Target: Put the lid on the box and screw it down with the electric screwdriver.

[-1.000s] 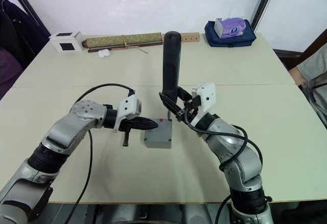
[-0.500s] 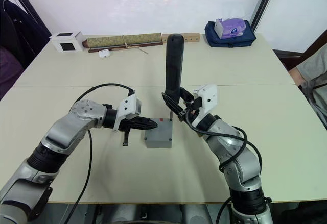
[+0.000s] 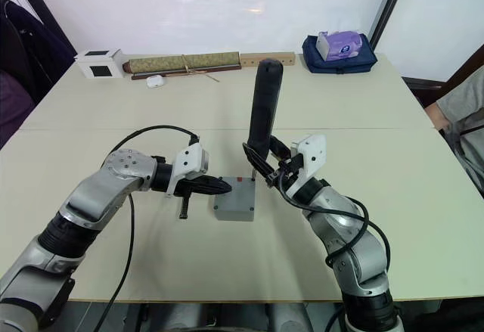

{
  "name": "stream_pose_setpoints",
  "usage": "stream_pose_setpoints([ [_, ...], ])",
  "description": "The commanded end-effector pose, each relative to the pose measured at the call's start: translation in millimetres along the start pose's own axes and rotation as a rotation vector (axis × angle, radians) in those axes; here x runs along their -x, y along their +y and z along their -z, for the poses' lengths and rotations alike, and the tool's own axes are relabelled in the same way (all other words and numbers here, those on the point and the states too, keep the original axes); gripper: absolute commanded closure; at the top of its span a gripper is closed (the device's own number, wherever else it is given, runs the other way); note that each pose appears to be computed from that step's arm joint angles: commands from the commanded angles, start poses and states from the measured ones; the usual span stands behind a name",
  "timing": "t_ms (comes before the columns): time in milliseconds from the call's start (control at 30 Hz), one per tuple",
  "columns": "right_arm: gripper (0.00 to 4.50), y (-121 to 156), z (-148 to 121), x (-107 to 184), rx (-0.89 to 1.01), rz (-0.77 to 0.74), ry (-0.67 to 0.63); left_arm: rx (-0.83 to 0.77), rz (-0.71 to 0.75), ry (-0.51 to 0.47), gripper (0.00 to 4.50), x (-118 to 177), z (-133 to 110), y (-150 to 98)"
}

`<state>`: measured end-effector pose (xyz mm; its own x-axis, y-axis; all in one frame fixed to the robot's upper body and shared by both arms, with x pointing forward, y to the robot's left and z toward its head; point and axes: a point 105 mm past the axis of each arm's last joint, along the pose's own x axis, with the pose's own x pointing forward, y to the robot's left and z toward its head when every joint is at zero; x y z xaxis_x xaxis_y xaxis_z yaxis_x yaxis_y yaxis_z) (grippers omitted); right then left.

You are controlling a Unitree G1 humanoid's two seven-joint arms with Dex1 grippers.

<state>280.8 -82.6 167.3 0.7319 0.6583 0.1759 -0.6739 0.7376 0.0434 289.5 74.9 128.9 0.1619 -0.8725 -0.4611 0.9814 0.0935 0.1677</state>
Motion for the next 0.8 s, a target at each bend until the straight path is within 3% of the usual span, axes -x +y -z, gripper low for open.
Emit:
stream_pose_setpoints([
  [33,2.73,5.1,47.6,7.3,-0.067,-0.02,0.2,0.024,0.014,0.045,4.5,-2.5,12.0,-6.3],
  [467,2.73,6.2,65.4,7.9,-0.101,-0.045,0.289,0.014,0.025,0.071,4.5,-2.7,15.0,-12.6],
  [600,2.73,-4.5,73.1,8.9,-0.164,0.04,0.292,0.018,0.026,0.075,4.5,-1.9,15.7,-14.4],
  [800,2.73,-2.3,81.2,6.2,-0.156,0.043,0.318,0.034,0.033,0.09,4.5,2.7,20.0,-16.7],
])
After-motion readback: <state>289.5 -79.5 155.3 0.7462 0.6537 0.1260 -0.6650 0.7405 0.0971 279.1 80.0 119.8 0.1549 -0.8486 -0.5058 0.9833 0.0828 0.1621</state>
